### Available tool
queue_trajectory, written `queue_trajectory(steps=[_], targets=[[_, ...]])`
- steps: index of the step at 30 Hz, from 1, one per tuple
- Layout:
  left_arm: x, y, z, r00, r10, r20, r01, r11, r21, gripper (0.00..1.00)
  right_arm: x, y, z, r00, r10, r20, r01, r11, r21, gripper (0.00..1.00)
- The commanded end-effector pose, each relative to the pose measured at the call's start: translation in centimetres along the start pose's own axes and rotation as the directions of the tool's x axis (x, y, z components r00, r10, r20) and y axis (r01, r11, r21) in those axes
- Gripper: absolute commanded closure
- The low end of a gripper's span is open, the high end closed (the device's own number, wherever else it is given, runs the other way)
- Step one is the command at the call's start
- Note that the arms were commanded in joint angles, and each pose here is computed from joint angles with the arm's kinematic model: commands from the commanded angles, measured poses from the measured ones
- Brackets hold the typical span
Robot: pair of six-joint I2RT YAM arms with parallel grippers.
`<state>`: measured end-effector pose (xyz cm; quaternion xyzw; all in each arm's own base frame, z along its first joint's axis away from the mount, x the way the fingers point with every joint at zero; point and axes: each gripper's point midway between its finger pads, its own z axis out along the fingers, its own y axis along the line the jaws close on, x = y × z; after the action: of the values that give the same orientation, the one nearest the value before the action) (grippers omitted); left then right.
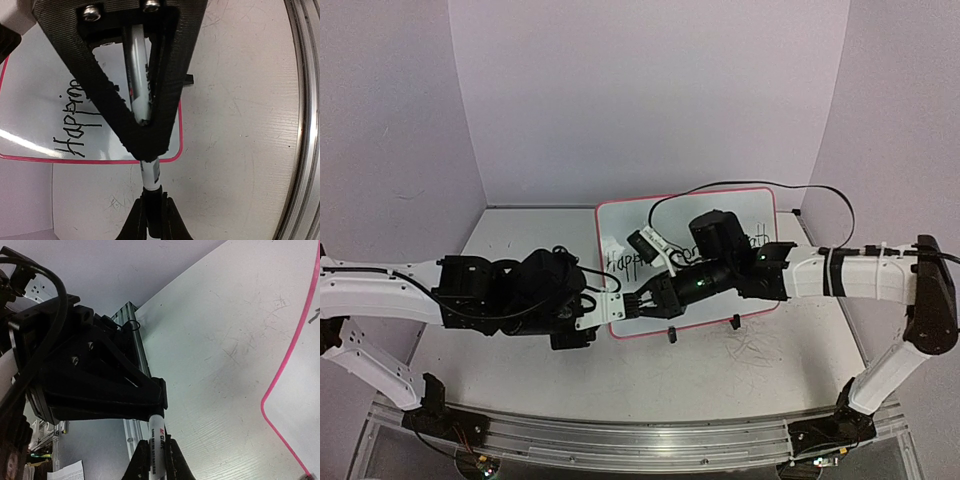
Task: Write a sentence on the whiteboard
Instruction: Insert the whiteboard marker without the cap into the pen cap, then put down the whiteboard marker at the center of the board.
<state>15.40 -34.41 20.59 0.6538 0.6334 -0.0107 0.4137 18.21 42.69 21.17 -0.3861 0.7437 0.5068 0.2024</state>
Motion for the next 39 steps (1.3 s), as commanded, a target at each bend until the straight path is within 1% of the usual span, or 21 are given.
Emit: queue_trajectory(steps=[1,5,7,10,13,14,15,16,17,19,21,23,25,27,31,33,37,39], targets=[[-10.1,2.3,-4.5,0.944,-0.005,0.330,0.030,0.997,-0.072,1.00,-0.1,2.9,3.3,0.999,-0.025,-0.040,0.021,0.994,-0.109,1.00],[-10.2,1.5,-4.7,0.934,-0.030,0.357,0.053,0.997,-0.054,1.00,-0.1,5.4,4.9,1.000,-0.024,-0.013,0.021,0.987,-0.162,1.00],[-9.8,1.3,-4.9,0.929,-0.051,0.368,0.073,0.996,-0.045,1.00,-0.4,5.9,4.7,1.000,-0.004,0.023,0.008,0.983,-0.182,1.00],[-9.1,1.2,-5.1,0.925,-0.074,0.372,0.100,0.994,-0.049,1.00,-0.5,5.5,4.0,0.998,0.002,0.065,0.008,0.990,-0.143,1.00],[-7.8,1.3,-4.7,0.933,-0.113,0.343,0.142,0.988,-0.062,1.00,-0.3,4.4,2.7,0.994,-0.018,0.106,0.026,0.997,-0.070,1.00],[-7.2,1.4,-4.5,0.936,-0.133,0.325,0.165,0.984,-0.073,0.97,0.1,3.4,2.1,0.993,-0.029,0.119,0.032,0.999,-0.025,1.00],[-6.6,1.6,-4.4,0.936,-0.165,0.311,0.199,0.977,-0.079,0.88,0.8,2.2,1.5,0.992,-0.038,0.124,0.036,0.999,0.019,1.00],[-6.2,1.9,-4.5,0.931,-0.199,0.307,0.235,0.968,-0.086,0.72,1.4,0.5,1.0,0.988,-0.072,0.134,0.060,0.994,0.093,1.00],[-5.7,2.1,-4.6,0.922,-0.237,0.306,0.276,0.957,-0.090,0.61,2.5,-1.1,0.6,0.987,-0.102,0.125,0.081,0.984,0.159,1.00],[-4.9,2.7,-5.4,0.891,-0.318,0.325,0.359,0.931,-0.073,0.49,5.5,-3.3,0.7,0.984,-0.167,0.057,0.152,0.965,0.215,1.00],[-4.3,3.4,-6.4,0.852,-0.385,0.353,0.427,0.903,-0.045,0.39,8.7,-4.2,1.7,0.973,-0.229,-0.038,0.232,0.955,0.184,1.00],[-3.7,4.4,-7.5,0.804,-0.456,0.382,0.502,0.864,-0.025,0.31,10.9,-4.5,2.6,0.960,-0.266,-0.086,0.276,0.950,0.147,1.00],[-3.0,5.8,-8.4,0.754,-0.515,0.408,0.577,0.816,-0.036,0.27,12.0,-4.7,3.4,0.945,-0.311,-0.098,0.322,0.936,0.140,1.00],[-2.2,7.4,-9.1,0.694,-0.577,0.431,0.654,0.755,-0.043,0.24,12.7,-5.1,4.1,0.936,-0.335,-0.107,0.347,0.927,0.141,1.00],[-1.0,9.3,-9.2,0.613,-0.652,0.446,0.746,0.663,-0.055,0.24,13.5,-6.0,5.2,0.904,-0.405,-0.133,0.423,0.892,0.161,1.00],[-0.4,10.2,-9.2,0.591,-0.668,0.452,0.775,0.626,-0.088,0.24,14.0,-6.9,5.4,0.897,-0.416,-0.150,0.439,0.879,0.185,0.98],[0.6,11.9,-10.2,0.547,-0.680,0.488,0.819,0.556,-0.145,0.23,15.3,-8.7,5.0,0.890,-0.416,-0.188,0.452,0.858,0.243,0.85],[1.2,12.9,-10.7,0.535,-0.679,0.504,0.834,0.521,-0.183,0.23,16.0,-9.7,4.9,0.883,-0.416,-0.215,0.463,0.844,0.270,0.82]])
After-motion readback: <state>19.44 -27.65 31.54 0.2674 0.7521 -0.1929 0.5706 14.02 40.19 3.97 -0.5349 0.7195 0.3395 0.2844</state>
